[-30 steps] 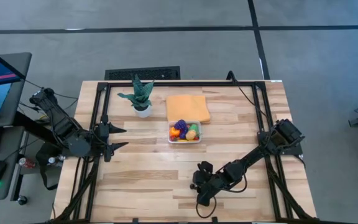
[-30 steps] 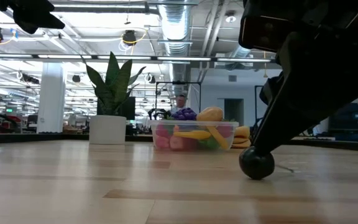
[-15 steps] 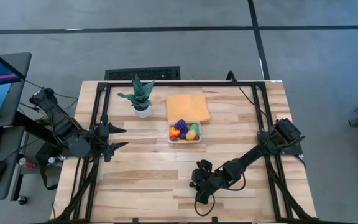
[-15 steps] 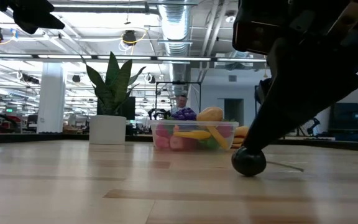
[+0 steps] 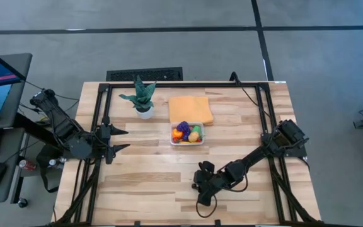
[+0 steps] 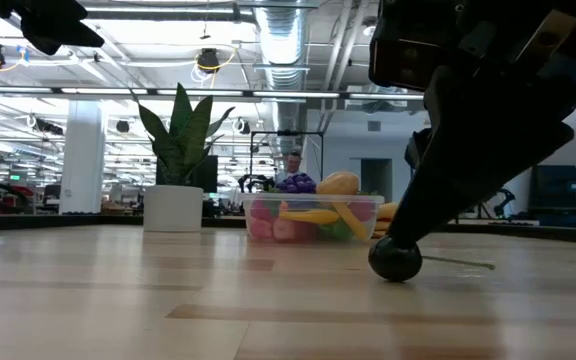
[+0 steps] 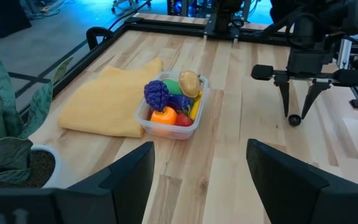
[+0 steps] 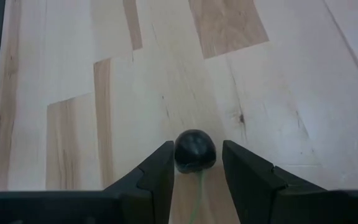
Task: Pick and placing Produce into tupperware
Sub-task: Put the black cherry into the transparent bin
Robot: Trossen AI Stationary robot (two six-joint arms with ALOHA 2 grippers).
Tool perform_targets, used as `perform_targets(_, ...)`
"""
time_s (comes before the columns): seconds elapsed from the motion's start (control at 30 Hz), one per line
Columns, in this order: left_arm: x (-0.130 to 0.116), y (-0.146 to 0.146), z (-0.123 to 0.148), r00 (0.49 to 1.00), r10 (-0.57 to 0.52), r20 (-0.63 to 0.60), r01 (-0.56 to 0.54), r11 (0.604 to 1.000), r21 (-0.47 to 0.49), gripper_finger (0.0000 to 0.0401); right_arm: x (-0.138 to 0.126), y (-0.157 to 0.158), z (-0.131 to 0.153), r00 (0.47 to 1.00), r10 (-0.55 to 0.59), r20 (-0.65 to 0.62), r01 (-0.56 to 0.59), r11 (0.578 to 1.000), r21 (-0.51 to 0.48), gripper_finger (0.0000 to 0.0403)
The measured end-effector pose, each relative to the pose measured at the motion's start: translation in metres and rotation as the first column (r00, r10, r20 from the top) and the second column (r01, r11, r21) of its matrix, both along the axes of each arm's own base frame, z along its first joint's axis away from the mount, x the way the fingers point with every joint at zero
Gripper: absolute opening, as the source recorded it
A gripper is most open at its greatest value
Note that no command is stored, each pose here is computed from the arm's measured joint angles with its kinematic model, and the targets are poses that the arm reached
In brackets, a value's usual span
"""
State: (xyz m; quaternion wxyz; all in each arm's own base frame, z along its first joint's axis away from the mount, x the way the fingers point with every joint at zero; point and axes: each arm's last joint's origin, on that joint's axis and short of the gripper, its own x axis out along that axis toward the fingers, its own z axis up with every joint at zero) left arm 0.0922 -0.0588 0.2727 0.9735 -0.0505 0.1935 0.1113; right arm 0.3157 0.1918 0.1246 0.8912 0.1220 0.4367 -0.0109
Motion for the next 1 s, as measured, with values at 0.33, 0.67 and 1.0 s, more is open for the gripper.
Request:
perform_targets(0.33, -0.0003, 0.0002, -0.0004, 1.000, 0.000, -0.004, 0.000, 1.000, 0.005, 0.0246, 0.0009, -0.0021, -0.0002, 1.000, -0.011, -0.005, 0.011, 1.000, 0.003, 0.0129)
perform_targets(0.67, -0.0005, 0.0004, -0.0009, 1.000, 0.000, -0.009, 0.000, 1.000, 0.010, 0.0246, 0.0019, -0.0043, -0.0004, 1.000, -0.020, -0.009, 0.020, 1.000, 0.004, 0.0129)
perform_targets(1.0, -0.0006, 0.0007, -0.0011, 1.000, 0.001, -0.012, 0.000, 1.000, 0.012, 0.0246, 0.0018, -0.0042, -0.0004, 0.999, -0.045, -0.013, 0.045, 0.999, 0.023, 0.0129)
